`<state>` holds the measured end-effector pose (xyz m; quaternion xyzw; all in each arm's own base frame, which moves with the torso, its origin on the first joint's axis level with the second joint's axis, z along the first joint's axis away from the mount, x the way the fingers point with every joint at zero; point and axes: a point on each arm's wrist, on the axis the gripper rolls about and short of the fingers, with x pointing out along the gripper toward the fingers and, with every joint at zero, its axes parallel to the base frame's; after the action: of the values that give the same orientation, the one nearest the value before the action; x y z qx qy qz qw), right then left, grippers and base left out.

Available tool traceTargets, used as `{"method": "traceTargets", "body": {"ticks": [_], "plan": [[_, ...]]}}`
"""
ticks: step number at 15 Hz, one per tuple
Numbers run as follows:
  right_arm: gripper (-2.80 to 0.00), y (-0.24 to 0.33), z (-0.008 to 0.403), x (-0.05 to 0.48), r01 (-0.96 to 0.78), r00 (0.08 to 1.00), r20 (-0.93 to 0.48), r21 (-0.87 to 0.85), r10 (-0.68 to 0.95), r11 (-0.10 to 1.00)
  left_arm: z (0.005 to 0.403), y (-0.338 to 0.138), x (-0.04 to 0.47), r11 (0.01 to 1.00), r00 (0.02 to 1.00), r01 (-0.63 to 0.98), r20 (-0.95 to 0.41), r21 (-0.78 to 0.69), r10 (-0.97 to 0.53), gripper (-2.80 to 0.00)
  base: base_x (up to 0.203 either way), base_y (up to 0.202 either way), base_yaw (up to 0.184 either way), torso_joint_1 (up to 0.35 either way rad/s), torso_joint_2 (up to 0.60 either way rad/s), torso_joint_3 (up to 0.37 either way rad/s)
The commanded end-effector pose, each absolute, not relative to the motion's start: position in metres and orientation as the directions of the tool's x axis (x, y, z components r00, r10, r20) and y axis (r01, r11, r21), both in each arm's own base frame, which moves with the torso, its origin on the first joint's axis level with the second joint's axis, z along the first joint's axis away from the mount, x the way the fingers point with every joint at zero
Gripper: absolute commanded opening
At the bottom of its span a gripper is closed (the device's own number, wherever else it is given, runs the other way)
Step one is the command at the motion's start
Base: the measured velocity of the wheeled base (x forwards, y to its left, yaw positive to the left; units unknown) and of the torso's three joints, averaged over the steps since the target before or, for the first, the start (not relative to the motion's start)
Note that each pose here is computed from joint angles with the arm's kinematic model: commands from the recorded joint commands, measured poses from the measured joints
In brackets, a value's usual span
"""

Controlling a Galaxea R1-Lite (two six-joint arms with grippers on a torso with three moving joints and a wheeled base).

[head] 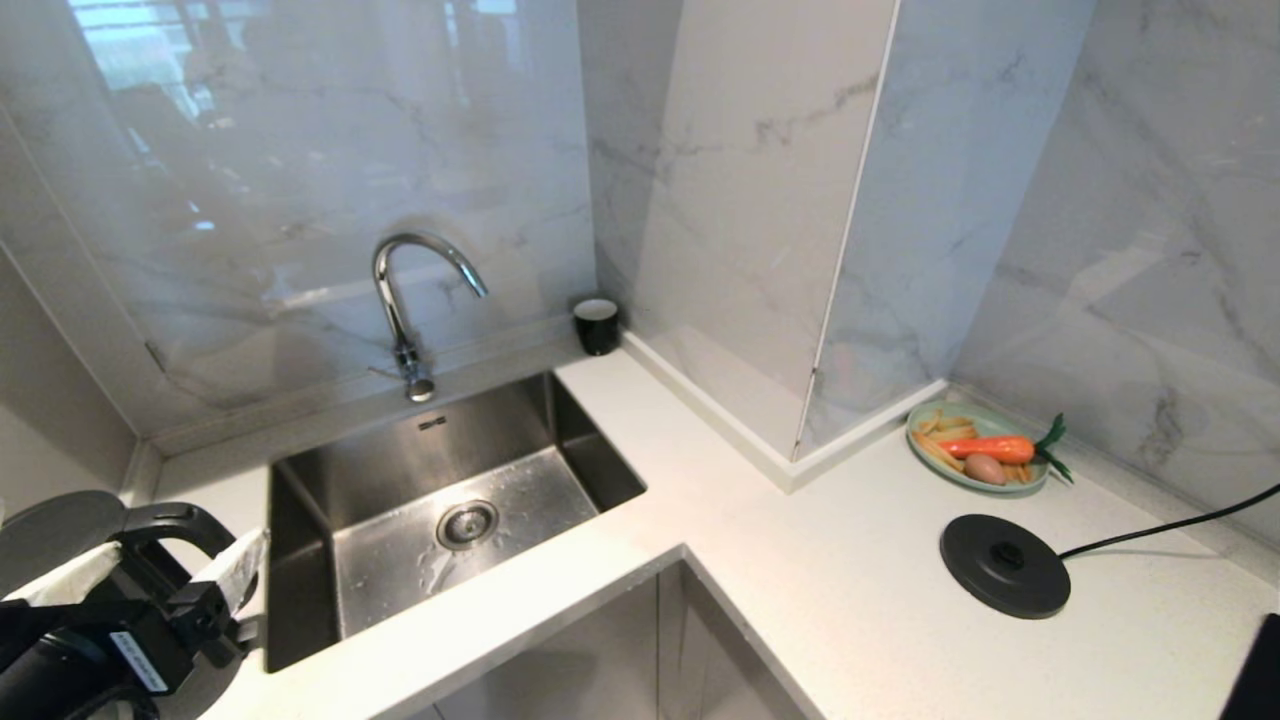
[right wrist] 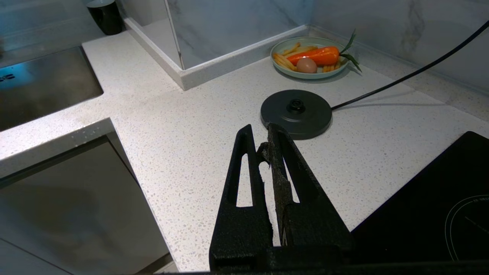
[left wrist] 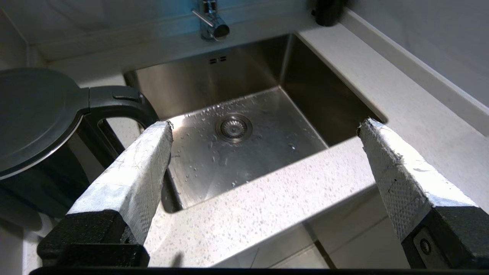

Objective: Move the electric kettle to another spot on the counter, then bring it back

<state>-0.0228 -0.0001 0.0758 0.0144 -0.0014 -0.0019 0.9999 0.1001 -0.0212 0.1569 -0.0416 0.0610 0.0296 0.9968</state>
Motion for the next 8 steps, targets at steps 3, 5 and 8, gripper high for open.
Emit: {"method": "traceTargets", "body": {"ticks": [3, 5, 8], "plan": [[-2.8, 0.0, 0.076, -0.023, 0.003, 1.0, 0.003, 0.031, -0.003, 1.0, 0.168, -0.014, 0.067, 0.994, 0.996, -0.021, -0.093, -0.103, 0.012, -2.8, 0.0, 0.0, 0.0, 0.0, 0.0, 0.0], [-2.8, 0.0, 0.076, -0.023, 0.003, 1.0, 0.003, 0.031, -0.003, 1.0, 0.167, -0.013, 0.063, 0.994, 0.995, -0.028, -0.1, -0.102, 0.017, -2.8, 0.0, 0.0, 0.0, 0.0, 0.0, 0.0], [-2.8, 0.0, 0.076, -0.023, 0.003, 1.0, 0.003, 0.029, -0.003, 1.0, 0.168, -0.009, 0.052, 0.994, 0.995, -0.03, -0.1, -0.101, 0.02, -2.8, 0.0, 0.0, 0.0, 0.0, 0.0, 0.0]]}}
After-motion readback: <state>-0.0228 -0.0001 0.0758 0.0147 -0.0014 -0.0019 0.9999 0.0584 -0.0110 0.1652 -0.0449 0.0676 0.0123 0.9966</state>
